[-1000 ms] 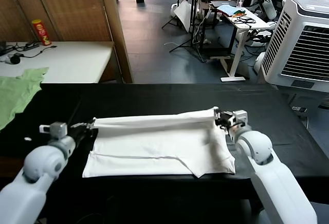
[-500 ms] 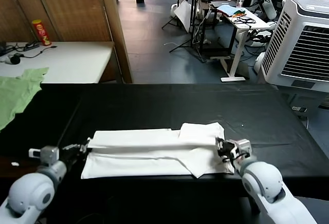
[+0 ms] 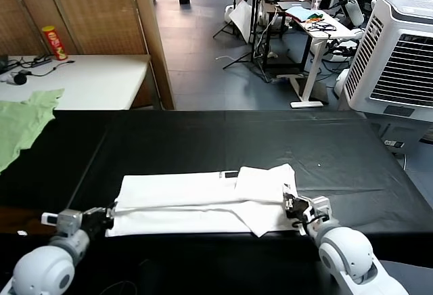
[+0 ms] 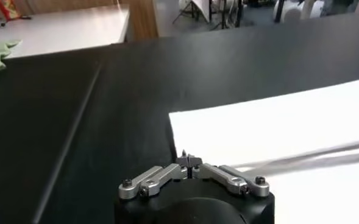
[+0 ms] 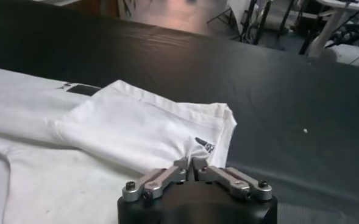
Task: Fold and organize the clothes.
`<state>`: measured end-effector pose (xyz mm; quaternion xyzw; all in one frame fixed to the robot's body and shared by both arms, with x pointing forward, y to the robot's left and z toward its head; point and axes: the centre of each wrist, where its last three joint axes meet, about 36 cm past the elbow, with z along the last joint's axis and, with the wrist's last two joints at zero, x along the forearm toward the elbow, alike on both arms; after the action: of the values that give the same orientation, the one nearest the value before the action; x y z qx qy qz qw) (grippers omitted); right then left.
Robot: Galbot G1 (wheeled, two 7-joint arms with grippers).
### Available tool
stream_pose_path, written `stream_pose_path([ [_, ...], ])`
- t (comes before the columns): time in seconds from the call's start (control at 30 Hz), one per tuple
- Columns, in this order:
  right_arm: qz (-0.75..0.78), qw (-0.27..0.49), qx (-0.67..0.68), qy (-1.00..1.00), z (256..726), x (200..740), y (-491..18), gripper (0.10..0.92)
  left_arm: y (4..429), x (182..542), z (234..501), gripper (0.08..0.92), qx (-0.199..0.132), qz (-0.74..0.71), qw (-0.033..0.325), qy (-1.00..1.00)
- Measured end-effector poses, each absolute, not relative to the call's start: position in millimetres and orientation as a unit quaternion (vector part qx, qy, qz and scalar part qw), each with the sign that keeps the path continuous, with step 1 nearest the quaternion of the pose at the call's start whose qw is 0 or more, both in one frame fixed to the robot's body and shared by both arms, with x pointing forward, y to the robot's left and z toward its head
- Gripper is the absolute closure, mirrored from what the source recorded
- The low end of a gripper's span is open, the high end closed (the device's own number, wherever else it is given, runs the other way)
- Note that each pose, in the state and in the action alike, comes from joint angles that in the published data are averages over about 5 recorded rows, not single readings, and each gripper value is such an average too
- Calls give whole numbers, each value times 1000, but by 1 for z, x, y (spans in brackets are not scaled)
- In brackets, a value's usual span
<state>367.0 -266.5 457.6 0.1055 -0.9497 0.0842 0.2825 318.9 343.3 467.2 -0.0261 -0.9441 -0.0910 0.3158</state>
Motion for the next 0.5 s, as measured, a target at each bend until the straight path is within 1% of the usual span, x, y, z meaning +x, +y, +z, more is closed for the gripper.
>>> stream_pose_path([
  [0.07,78,276,103,-952,463,368,-270,505,342,319,471,626,-24,-96,311,-945],
  [0.1,74,272,100,-954,466,369,-271,438,342,320,473,558,-24,-95,308,-946],
  [0.13,70,269,95,-956,468,371,-273,388,342,321,474,508,-24,-93,304,-948],
  [0.2,63,263,82,-959,471,376,-275,296,343,324,476,391,-26,-81,295,-952],
  [0.23,60,258,74,-961,471,380,-276,266,343,327,476,342,-26,-73,288,-955],
  [0.3,55,245,60,-966,470,389,-275,235,344,334,475,258,-25,-58,271,-961],
  [0.33,52,237,54,-968,468,395,-275,229,344,338,474,232,-24,-50,263,-963],
  [0.4,47,222,47,-973,464,408,-273,226,345,349,472,209,-20,-35,251,-967],
  [0.5,39,211,39,-976,453,428,-269,224,347,366,467,202,-16,-11,242,-970],
])
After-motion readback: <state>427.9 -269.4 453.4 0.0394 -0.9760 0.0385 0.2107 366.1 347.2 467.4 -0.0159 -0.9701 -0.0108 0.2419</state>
